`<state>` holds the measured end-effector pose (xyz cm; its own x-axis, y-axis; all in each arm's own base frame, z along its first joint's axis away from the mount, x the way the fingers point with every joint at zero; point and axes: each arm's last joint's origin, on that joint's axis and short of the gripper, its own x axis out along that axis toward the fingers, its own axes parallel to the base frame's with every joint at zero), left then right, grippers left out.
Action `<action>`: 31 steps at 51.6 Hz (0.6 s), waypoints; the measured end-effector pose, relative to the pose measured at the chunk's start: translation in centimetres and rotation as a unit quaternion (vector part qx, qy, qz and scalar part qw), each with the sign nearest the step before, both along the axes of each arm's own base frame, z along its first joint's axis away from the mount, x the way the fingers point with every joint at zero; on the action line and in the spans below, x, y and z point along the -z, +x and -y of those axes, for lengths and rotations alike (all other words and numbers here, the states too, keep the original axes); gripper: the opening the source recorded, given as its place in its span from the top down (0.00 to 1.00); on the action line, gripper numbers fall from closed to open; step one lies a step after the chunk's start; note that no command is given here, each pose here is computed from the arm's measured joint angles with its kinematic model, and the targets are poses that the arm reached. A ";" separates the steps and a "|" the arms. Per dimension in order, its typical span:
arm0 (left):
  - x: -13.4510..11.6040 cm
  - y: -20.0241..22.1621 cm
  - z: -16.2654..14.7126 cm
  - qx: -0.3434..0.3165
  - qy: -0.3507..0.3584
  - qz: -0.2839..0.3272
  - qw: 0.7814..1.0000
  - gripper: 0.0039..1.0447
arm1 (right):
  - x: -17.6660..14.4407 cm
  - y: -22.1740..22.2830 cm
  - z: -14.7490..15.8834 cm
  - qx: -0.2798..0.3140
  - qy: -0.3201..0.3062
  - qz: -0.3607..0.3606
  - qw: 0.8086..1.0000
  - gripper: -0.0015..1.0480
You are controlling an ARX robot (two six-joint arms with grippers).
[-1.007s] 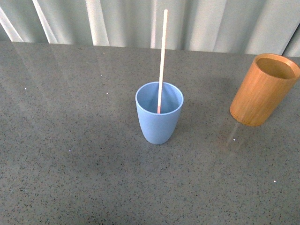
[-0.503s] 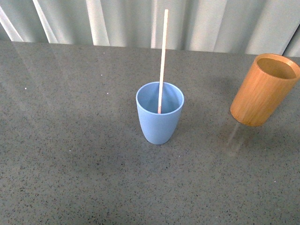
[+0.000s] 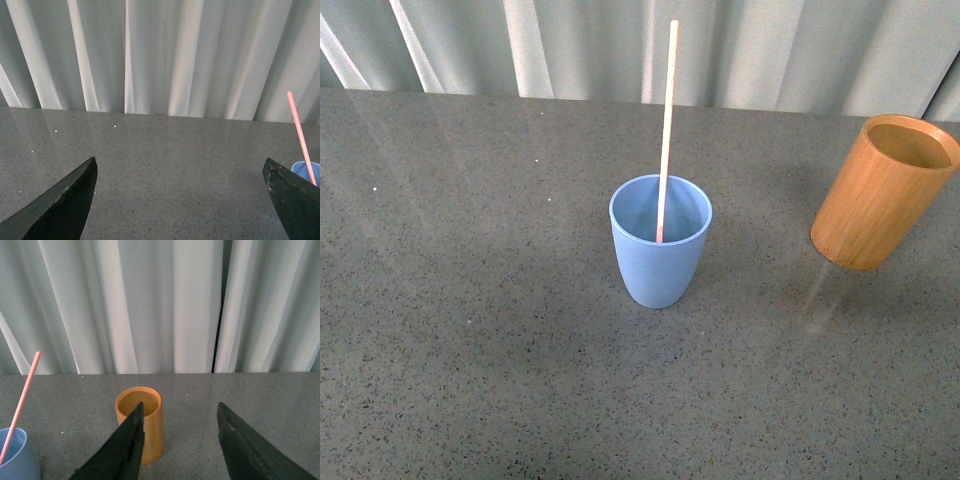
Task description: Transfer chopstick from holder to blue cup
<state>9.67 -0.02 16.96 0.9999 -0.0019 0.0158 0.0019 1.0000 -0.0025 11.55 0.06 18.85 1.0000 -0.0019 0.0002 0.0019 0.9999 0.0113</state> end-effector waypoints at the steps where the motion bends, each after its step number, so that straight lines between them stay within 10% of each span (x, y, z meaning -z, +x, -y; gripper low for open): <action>1: 0.0 0.0 0.0 0.000 0.000 0.000 1.000 0.06 | 0.1 0.0 0.0 0.001 0.000 -0.001 1.000 0.64; 9: 0.0 0.0 0.0 0.000 0.000 0.000 1.000 0.06 | 0.8 -0.4 0.0 -0.002 -0.005 0.001 1.000 0.99; 31: 0.0 0.0 0.0 0.000 0.000 0.000 1.000 0.06 | 1.9 -1.9 0.0 -0.001 -0.004 0.008 1.000 0.99</action>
<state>9.67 -0.02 16.96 0.9999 -0.0023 0.0162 0.0023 1.0000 -0.0021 9.68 0.01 16.95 0.9999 0.0004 0.0154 -0.0004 1.0000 0.0033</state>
